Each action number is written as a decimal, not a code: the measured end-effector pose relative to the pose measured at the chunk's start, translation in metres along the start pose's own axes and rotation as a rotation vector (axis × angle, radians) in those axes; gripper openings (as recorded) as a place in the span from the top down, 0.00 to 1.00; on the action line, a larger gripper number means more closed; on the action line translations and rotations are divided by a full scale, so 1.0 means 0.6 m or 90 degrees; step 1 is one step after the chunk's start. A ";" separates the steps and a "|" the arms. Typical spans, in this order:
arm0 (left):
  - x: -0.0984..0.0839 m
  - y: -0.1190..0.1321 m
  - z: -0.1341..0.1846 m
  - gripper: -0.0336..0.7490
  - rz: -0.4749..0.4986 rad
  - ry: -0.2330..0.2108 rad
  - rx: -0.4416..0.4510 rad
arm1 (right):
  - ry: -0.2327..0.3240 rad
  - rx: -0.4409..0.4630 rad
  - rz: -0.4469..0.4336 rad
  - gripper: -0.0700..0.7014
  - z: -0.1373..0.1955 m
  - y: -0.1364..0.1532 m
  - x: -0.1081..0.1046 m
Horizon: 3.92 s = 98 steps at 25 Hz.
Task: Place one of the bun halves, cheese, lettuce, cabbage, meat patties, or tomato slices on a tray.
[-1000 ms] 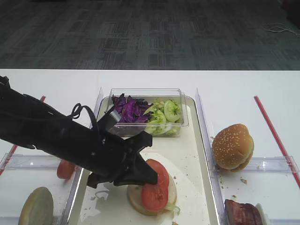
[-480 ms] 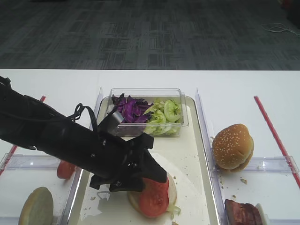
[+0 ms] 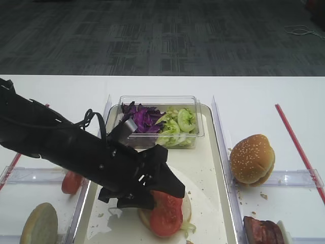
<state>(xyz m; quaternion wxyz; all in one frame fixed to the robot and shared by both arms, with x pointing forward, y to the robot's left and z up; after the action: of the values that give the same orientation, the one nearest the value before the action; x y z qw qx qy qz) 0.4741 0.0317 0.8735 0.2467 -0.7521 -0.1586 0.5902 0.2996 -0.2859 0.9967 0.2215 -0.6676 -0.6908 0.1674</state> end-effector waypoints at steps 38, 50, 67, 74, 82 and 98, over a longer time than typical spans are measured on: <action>-0.043 -0.172 -0.136 0.41 -0.415 0.107 0.115 | -0.001 0.000 0.000 0.38 0.000 0.000 0.000; 0.029 -0.253 -0.163 0.41 -0.512 0.077 0.087 | -0.001 0.000 0.000 0.38 0.000 0.000 0.000; 0.152 -0.427 -0.173 0.41 -0.639 -0.015 0.035 | 0.000 0.000 0.000 0.38 0.000 0.000 0.000; 0.168 -0.451 -0.169 0.41 -0.646 -0.034 0.026 | 0.000 0.000 0.000 0.38 0.000 0.000 0.000; 0.175 -0.443 -0.141 0.42 -0.642 -0.037 0.056 | 0.000 0.000 0.000 0.38 0.000 0.000 0.000; 0.133 -0.425 0.112 0.42 -0.637 -0.037 0.070 | 0.001 0.000 0.000 0.38 0.000 0.000 0.000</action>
<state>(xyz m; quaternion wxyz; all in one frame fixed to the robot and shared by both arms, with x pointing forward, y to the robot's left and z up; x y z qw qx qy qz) 0.4427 0.2974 0.9393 0.5341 -0.5528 -0.4755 0.4279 0.2996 -0.2859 0.9967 0.2222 -0.6678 -0.6906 0.1667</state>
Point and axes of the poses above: a point on each arm's last joint axis where the gripper is mounted, y pointing out along that axis toward the gripper, x along the wrist's bending axis when the last joint is at zero, z = x × y, the point moved 8 cm from there along y, pointing out along that axis toward the gripper, and after that the axes turned 6 degrees about y, right-handed, at the moved point
